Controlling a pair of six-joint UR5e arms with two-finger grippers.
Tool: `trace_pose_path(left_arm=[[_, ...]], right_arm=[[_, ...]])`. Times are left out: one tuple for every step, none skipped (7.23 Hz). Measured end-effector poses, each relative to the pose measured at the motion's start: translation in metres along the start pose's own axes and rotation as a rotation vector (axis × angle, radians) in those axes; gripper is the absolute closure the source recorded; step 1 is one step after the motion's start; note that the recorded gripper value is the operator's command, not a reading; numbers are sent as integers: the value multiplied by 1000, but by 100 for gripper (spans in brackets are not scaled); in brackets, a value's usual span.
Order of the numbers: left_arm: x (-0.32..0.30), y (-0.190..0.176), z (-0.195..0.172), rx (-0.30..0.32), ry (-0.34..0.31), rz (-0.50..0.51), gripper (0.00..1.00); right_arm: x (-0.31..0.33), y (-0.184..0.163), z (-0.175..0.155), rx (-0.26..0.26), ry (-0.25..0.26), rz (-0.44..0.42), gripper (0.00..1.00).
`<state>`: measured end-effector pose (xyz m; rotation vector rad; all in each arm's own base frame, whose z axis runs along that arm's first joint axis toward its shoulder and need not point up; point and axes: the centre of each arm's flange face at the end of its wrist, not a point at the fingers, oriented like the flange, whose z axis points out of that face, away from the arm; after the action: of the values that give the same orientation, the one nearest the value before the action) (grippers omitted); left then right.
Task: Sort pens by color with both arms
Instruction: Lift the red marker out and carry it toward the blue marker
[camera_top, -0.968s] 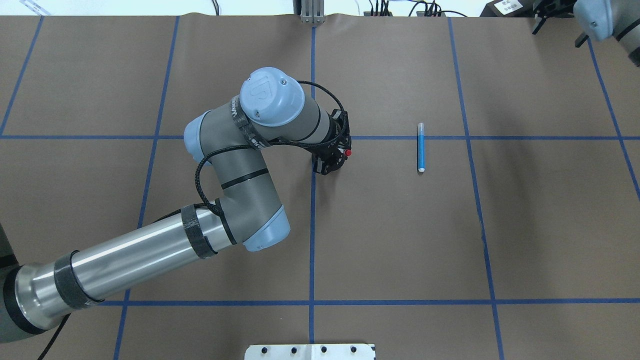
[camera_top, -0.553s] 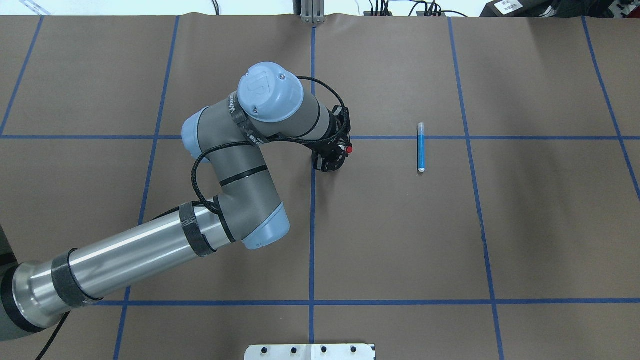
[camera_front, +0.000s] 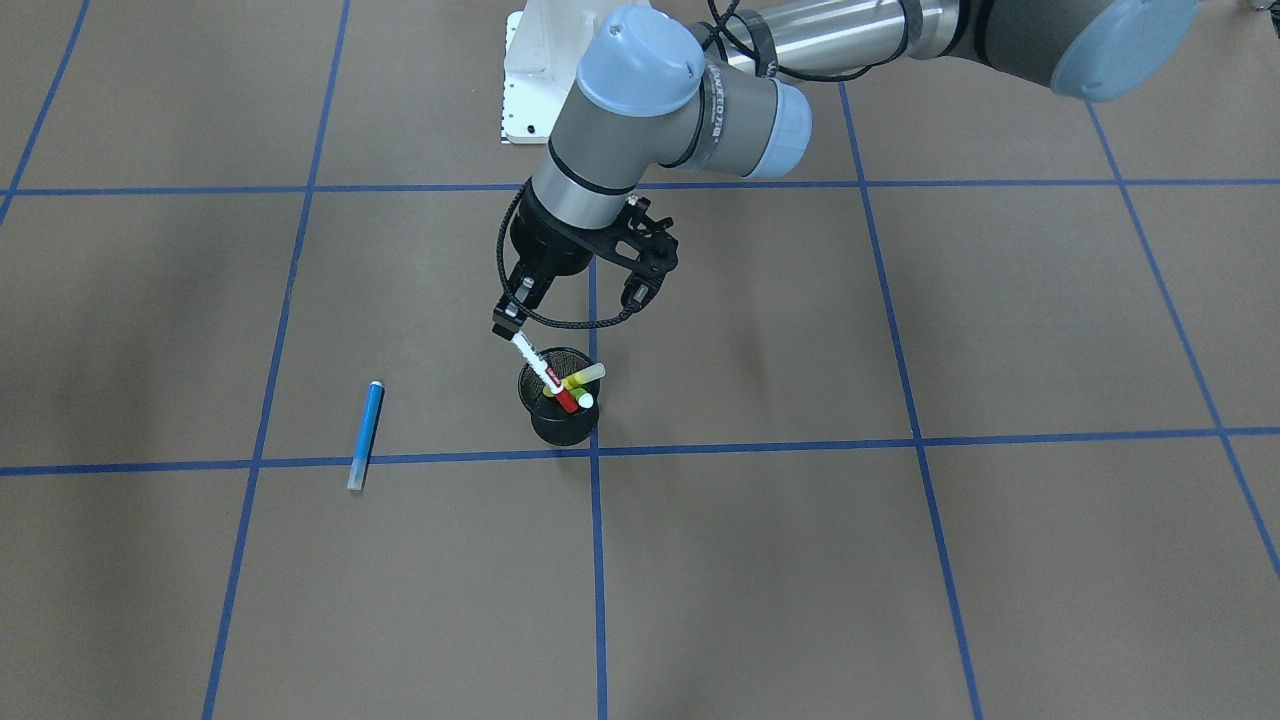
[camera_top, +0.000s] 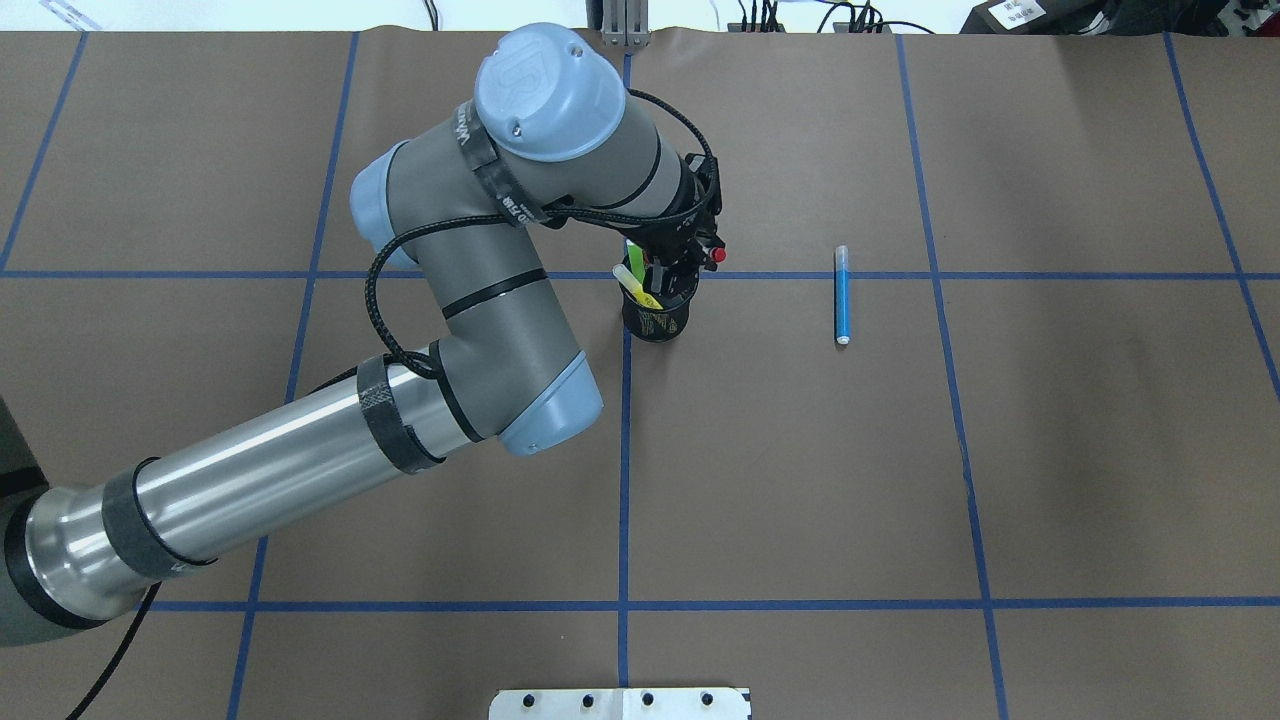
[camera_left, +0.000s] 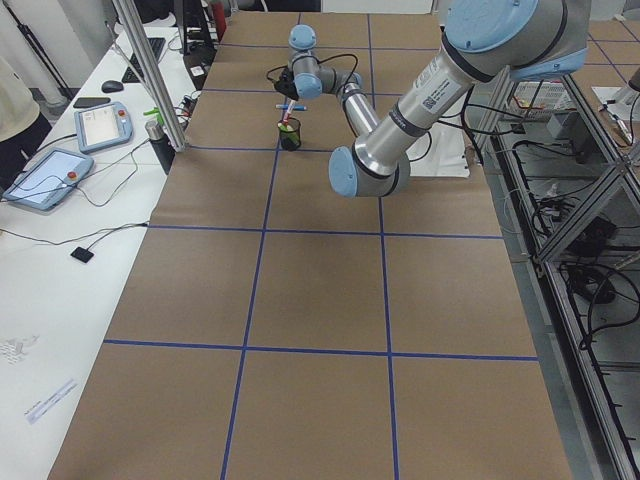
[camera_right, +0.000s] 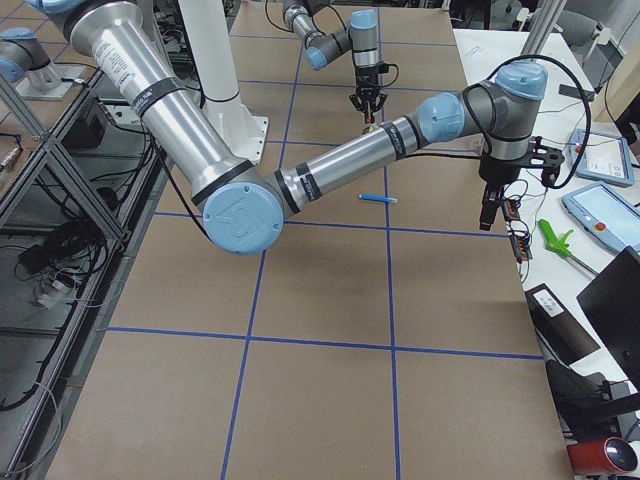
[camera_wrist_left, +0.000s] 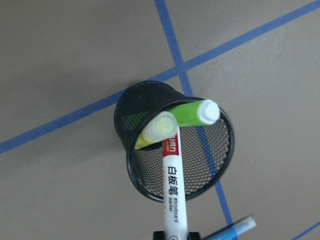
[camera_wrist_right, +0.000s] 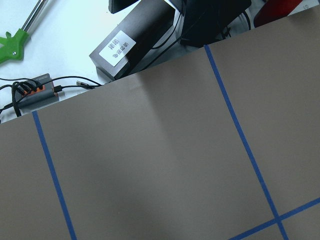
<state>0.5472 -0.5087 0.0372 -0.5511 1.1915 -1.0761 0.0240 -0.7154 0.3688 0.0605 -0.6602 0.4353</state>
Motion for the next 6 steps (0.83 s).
trace_pose_path(left_arm=[[12, 23, -15, -10, 7, 18, 100], [23, 48, -31, -22, 19, 79, 100], [32, 63, -43, -15, 50, 184, 100], [39, 69, -49, 7, 93, 298, 100], [43, 71, -50, 28, 130, 404, 100], [46, 69, -40, 52, 167, 489, 100]], right_arm=[[10, 11, -7, 19, -9, -5, 0], [23, 22, -13, 34, -17, -5, 0], [35, 28, -15, 42, -18, -2, 0], [49, 29, -13, 43, -12, 6, 0], [69, 30, -7, 40, -3, 17, 0], [89, 29, -1, 41, 2, 23, 0]])
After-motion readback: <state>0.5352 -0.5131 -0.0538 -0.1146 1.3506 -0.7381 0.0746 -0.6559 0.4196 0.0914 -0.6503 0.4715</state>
